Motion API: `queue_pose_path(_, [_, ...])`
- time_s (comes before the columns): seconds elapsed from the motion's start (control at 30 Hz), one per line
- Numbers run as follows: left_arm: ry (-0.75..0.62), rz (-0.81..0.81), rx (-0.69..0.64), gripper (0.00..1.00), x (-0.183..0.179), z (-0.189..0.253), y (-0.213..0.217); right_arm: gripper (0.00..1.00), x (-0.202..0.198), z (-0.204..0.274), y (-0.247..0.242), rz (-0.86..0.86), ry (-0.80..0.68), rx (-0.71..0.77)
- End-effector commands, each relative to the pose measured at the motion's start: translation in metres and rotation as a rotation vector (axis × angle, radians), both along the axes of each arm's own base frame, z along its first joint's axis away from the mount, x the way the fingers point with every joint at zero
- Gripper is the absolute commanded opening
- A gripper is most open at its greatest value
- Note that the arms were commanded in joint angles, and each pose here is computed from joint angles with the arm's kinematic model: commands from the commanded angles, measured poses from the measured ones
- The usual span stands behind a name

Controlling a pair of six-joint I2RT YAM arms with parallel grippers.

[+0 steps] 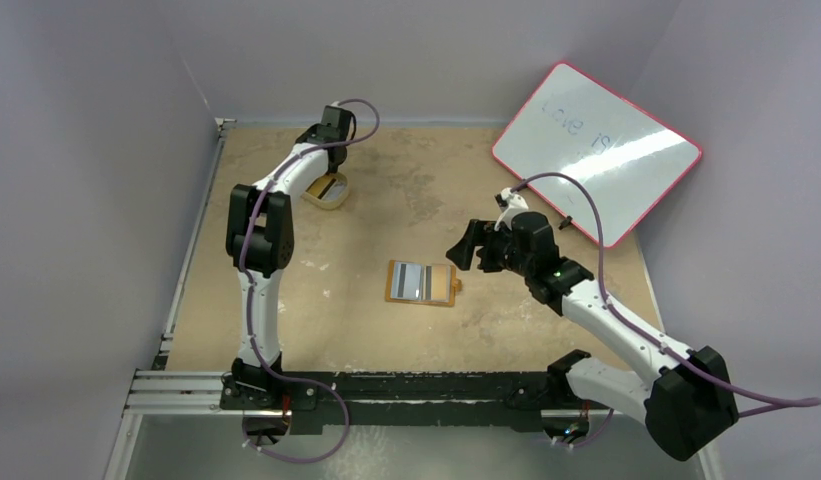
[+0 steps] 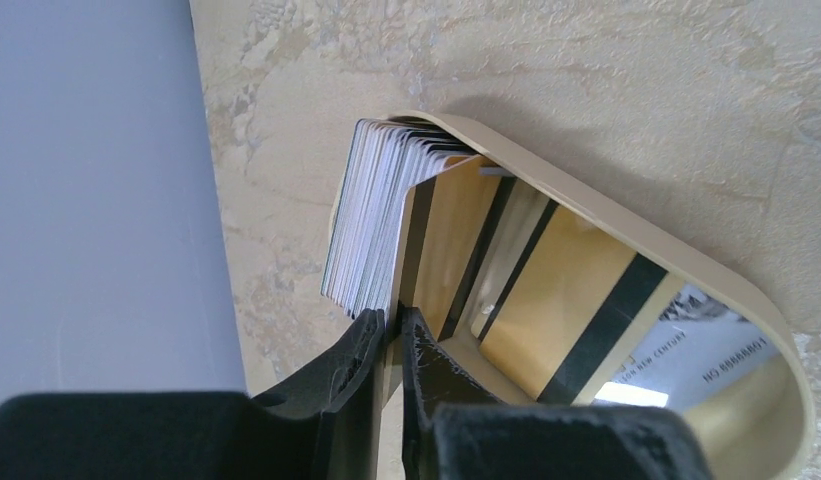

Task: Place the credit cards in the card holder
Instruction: Pick up the credit card from the storage box.

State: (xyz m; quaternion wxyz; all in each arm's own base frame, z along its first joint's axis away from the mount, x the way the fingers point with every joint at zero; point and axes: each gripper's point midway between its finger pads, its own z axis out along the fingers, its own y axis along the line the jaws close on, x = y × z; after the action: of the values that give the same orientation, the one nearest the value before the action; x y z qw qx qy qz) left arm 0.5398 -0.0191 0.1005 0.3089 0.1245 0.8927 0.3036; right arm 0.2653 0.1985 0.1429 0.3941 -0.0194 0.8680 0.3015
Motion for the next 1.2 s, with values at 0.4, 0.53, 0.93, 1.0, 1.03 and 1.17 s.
queue_pose_path(0.4, [-0.051,0.023,-0.201,0.00,-0.009,0.056,-0.027,0.85,0.004,0.035,0.014,0.019,-0.027,0.085])
queue_pose_path(0.53, [-0.076,0.023,-0.330,0.00,-0.023,0.076,-0.042,0.84,-0.002,0.036,0.016,0.005,0.007,0.137])
queue_pose_path(0.93, [-0.020,-0.116,-1.013,0.00,-0.119,0.100,-0.136,0.80,-0.020,0.011,0.049,0.002,0.119,0.137])
queue_pose_path(1.0, [0.012,-0.146,-1.137,0.00,-0.140,0.097,-0.153,0.80,-0.023,0.004,0.055,0.006,0.138,0.123])
queue_pose_path(1.03, [0.035,-0.168,-1.201,0.00,-0.151,0.095,-0.162,0.80,-0.023,0.001,0.057,0.011,0.141,0.122])
queue_pose_path(1.17, [0.107,-0.150,-1.432,0.00,-0.188,0.082,-0.186,0.80,-0.024,-0.012,0.064,0.045,0.147,0.115])
